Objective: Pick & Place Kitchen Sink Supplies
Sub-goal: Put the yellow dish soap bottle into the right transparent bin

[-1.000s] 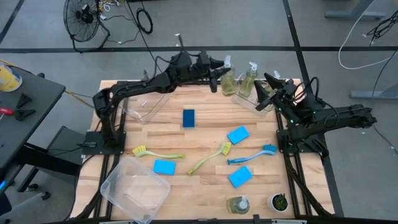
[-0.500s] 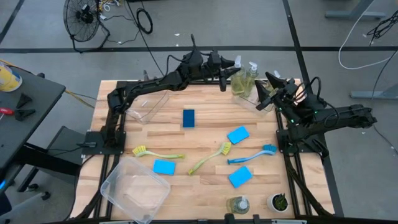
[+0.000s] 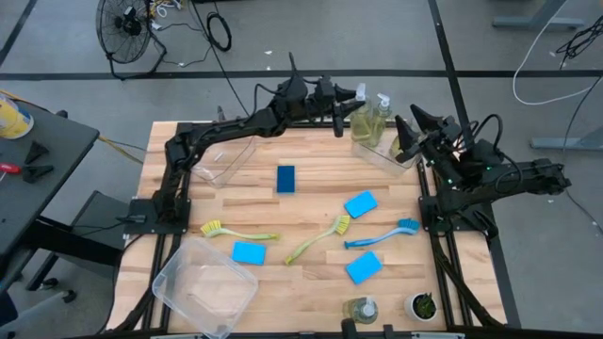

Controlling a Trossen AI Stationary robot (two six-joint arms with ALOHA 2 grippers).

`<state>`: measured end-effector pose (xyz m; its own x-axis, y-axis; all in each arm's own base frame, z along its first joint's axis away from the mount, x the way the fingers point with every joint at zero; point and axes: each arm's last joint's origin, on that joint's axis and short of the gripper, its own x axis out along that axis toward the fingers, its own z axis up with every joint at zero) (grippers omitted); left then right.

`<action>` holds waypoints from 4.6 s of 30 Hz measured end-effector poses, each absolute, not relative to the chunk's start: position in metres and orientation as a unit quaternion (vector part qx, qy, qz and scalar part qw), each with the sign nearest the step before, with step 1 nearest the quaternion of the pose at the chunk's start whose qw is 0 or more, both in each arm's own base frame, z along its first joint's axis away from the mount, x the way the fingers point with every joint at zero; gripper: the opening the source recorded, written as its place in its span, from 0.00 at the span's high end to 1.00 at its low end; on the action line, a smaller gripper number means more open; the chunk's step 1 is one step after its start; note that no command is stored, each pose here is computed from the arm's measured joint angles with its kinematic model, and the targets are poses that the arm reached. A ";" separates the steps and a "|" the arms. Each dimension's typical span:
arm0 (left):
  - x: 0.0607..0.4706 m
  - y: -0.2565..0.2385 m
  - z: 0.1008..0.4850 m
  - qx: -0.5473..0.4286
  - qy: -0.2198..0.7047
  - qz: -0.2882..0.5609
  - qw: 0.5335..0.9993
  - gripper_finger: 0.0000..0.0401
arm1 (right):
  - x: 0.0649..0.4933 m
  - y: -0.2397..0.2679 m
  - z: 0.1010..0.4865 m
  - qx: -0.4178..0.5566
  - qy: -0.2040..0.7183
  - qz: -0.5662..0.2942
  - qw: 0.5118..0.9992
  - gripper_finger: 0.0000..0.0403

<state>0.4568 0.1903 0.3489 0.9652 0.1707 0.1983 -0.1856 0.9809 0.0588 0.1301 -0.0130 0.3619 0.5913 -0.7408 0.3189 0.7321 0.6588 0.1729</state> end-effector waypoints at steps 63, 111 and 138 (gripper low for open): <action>0.469 0.133 0.242 0.001 0.060 0.060 0.996 0.71 | 0.145 -0.010 0.319 -0.001 -0.004 -0.343 0.939 0.27; 0.390 0.112 0.350 -0.024 0.132 0.087 0.987 0.22 | 0.191 -0.031 0.271 0.054 0.140 -0.321 0.935 0.25; 0.382 0.112 0.362 -0.019 0.119 0.118 0.986 0.22 | 0.228 -0.062 0.247 0.022 0.158 -0.330 0.931 0.24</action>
